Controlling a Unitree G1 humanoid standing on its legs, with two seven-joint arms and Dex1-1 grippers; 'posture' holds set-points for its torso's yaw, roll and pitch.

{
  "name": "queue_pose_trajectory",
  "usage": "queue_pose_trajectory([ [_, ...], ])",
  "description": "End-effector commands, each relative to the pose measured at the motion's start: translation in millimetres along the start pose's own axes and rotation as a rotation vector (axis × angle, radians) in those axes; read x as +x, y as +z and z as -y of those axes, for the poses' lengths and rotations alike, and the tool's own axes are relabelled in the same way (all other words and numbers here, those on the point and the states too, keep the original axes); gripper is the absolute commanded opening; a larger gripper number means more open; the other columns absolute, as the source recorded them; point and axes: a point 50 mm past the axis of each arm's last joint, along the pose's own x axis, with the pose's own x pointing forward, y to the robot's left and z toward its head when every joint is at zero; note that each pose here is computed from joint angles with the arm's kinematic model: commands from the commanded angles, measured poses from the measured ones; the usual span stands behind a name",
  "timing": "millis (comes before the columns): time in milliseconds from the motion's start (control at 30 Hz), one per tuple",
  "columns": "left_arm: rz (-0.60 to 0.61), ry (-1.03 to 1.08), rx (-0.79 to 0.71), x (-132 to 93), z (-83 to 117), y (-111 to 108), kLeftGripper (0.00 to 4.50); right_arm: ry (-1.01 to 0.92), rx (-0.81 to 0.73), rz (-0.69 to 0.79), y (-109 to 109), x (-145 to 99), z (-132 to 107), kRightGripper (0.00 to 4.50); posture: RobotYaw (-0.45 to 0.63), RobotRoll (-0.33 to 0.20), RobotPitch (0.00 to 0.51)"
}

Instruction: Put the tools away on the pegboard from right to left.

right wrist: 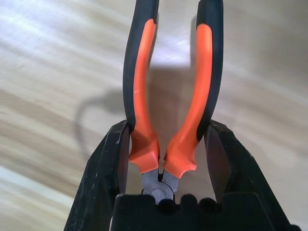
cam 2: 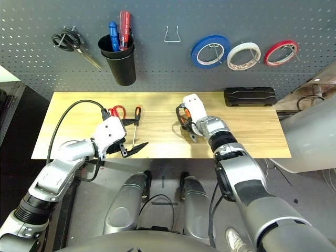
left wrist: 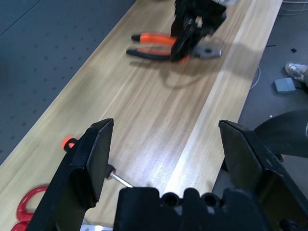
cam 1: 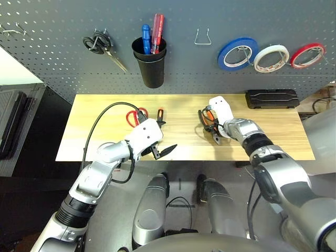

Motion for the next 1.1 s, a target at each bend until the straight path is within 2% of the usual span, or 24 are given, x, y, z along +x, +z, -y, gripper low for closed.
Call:
queue_pose_trajectory([
  [33,0.002,-0.002,0.006,-2.4,3.8,-1.3,4.50,0.019,-0.083,0.095,5.3,-11.3,4.2,2.47,0.37,0.000,0.247],
  [200,0.090,0.048,-0.016,-4.4,-0.7,7.2,4.50,0.037,-0.187,0.246,12.1,-27.5,10.5,2.47,0.37,0.000,0.239],
  [267,0.177,0.088,-0.037,-7.8,-4.6,16.6,4.50,0.043,-0.221,0.342,13.9,-37.0,14.9,2.47,0.38,0.000,0.236],
  [600,0.427,0.230,-0.122,-22.5,-22.0,44.1,4.50,0.063,-0.300,0.653,9.8,-64.7,25.0,2.47,0.38,0.000,0.228],
  [800,0.536,0.283,-0.133,-32.6,-31.7,60.6,4.50,0.061,-0.324,0.720,5.0,-71.0,27.0,2.47,0.37,0.000,0.225],
  [1100,0.670,0.296,-0.124,-38.0,-32.9,81.7,4.50,0.056,-0.357,0.792,4.8,-75.9,27.2,2.47,0.36,0.000,0.228],
])
